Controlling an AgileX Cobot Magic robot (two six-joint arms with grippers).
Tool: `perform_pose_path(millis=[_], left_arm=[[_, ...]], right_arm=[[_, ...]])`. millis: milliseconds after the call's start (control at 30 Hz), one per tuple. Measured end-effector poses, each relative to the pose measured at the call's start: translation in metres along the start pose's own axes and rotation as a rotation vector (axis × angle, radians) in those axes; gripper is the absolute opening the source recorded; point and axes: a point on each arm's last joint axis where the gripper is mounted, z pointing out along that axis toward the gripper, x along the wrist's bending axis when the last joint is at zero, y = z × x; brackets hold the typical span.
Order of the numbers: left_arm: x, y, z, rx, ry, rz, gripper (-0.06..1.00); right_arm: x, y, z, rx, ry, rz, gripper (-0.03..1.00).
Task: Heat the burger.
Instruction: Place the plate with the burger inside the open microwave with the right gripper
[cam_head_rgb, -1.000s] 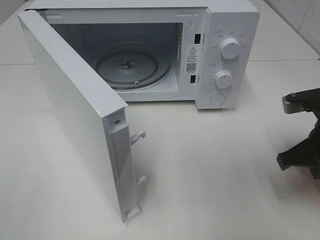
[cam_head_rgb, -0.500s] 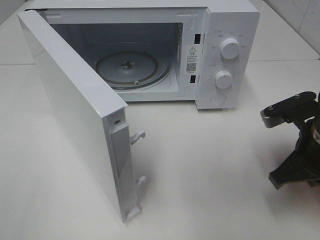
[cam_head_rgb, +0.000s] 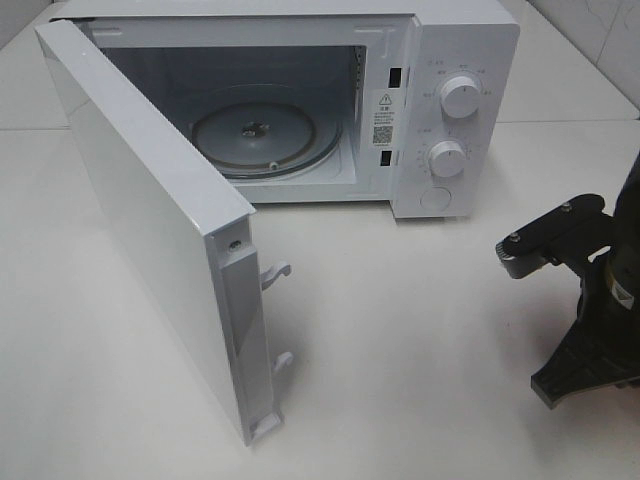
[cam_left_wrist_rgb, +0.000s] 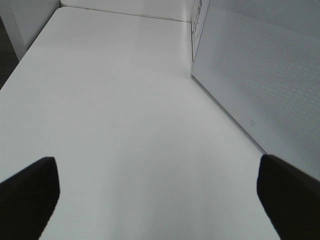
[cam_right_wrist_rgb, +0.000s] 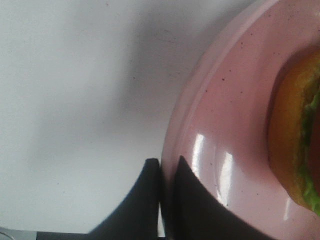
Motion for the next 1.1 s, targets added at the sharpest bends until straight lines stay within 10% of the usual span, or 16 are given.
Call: perform_pose_path(millis=[1100], left_arm=[[0.000, 0.000, 0.000, 0.000, 0.000, 0.000, 0.99]], right_arm=[[-0.030, -0.058, -0.074, -0.173, -0.048, -0.177, 0.05]])
